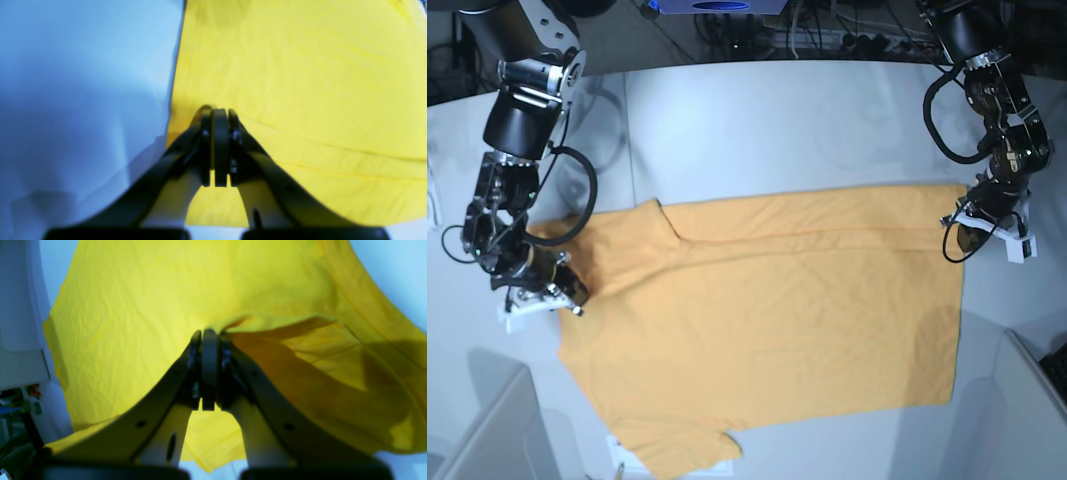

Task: Fold the T-shirt properly
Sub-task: 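Lift the shirt's collar edge with both grippers, stretching it taut, then drag the shirt with both grippers toward the robot's base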

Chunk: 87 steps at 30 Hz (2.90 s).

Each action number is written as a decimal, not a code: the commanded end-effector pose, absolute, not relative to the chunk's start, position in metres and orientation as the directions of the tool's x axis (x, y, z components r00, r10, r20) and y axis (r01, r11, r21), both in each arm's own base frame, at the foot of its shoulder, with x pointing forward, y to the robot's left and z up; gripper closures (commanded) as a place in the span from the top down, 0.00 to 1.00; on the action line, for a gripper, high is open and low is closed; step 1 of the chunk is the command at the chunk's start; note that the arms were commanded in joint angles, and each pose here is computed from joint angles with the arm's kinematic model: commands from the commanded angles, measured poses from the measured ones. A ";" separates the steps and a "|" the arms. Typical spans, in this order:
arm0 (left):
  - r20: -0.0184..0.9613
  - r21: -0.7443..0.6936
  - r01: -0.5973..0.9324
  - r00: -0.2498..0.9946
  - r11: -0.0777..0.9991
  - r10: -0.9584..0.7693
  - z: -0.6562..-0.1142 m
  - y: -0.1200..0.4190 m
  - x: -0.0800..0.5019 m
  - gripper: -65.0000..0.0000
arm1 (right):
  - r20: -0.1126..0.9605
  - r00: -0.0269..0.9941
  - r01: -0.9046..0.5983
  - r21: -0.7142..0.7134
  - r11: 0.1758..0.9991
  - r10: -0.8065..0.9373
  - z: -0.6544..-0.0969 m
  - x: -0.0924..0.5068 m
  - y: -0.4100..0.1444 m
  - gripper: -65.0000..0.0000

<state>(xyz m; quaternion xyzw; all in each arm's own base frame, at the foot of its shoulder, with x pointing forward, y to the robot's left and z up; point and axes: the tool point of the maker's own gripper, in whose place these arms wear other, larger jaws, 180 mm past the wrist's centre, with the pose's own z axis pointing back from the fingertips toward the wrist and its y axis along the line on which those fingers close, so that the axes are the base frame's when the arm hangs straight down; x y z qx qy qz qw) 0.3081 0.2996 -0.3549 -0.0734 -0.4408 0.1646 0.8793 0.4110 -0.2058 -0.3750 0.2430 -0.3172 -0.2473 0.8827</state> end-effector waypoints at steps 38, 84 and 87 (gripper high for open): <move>0.755 -0.250 -0.277 0.544 0.928 0.366 -0.356 0.327 0.359 0.00 | 0.517 0.605 0.282 0.573 0.770 -0.606 -0.373 0.476 -0.207 0.00; 0.687 -0.480 -0.439 0.351 0.760 0.636 -0.377 0.343 0.229 0.51 | 0.593 0.227 0.606 0.534 0.589 -0.772 -0.369 0.284 -0.230 0.55; 0.653 -0.518 -0.454 0.338 0.725 0.678 -0.389 0.344 0.235 0.51 | 0.557 0.244 0.633 0.528 0.565 -0.794 -0.387 0.279 -0.223 0.56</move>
